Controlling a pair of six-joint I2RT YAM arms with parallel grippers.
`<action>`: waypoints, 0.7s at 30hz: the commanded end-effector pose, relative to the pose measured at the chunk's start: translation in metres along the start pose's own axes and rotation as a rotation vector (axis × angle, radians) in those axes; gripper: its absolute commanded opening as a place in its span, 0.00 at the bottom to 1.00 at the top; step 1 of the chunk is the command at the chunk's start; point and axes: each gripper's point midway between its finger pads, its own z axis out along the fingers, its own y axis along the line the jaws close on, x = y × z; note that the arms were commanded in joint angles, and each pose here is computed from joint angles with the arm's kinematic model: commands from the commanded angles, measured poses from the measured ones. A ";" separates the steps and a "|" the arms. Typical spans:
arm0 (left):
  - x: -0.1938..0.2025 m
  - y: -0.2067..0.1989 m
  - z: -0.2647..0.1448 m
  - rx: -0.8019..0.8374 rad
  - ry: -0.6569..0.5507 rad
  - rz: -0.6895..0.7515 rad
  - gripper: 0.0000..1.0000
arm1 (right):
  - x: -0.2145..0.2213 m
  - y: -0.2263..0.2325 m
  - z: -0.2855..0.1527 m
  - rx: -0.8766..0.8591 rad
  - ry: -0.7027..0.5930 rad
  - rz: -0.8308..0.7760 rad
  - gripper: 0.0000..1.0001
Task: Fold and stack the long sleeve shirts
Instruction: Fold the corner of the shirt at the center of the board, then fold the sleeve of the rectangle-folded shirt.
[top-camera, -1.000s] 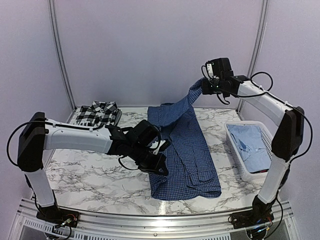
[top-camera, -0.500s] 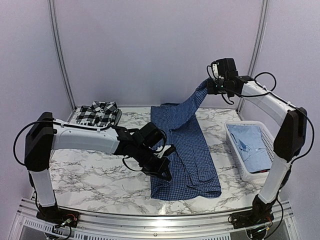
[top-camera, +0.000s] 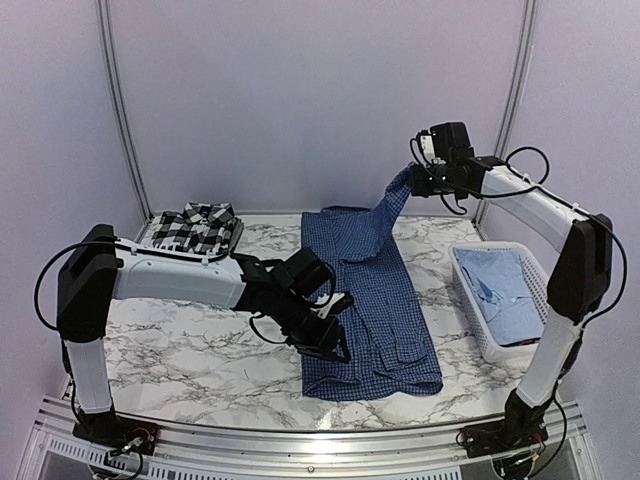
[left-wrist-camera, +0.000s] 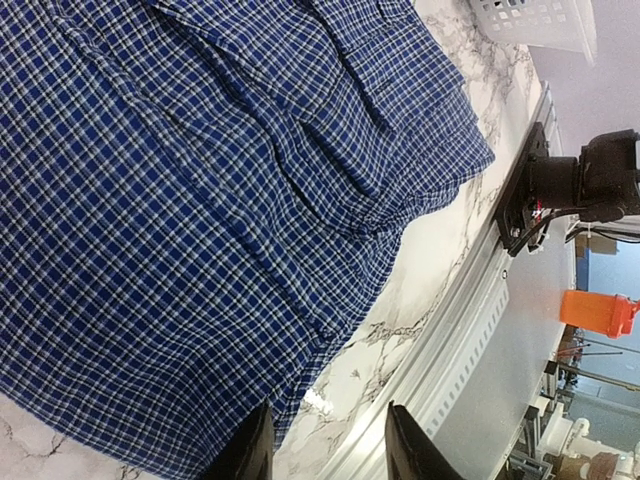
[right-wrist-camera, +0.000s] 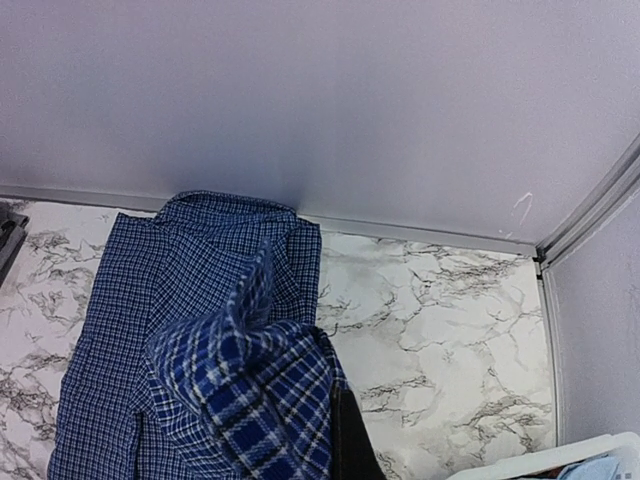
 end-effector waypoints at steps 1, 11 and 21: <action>-0.005 0.001 -0.013 -0.037 -0.036 0.005 0.38 | -0.011 0.003 -0.016 -0.041 -0.036 0.031 0.00; 0.025 0.036 0.011 -0.085 0.057 -0.043 0.19 | -0.001 0.030 -0.031 -0.108 -0.025 -0.001 0.00; 0.051 0.046 0.027 -0.074 0.132 -0.065 0.12 | 0.008 0.056 -0.035 -0.143 -0.007 -0.040 0.00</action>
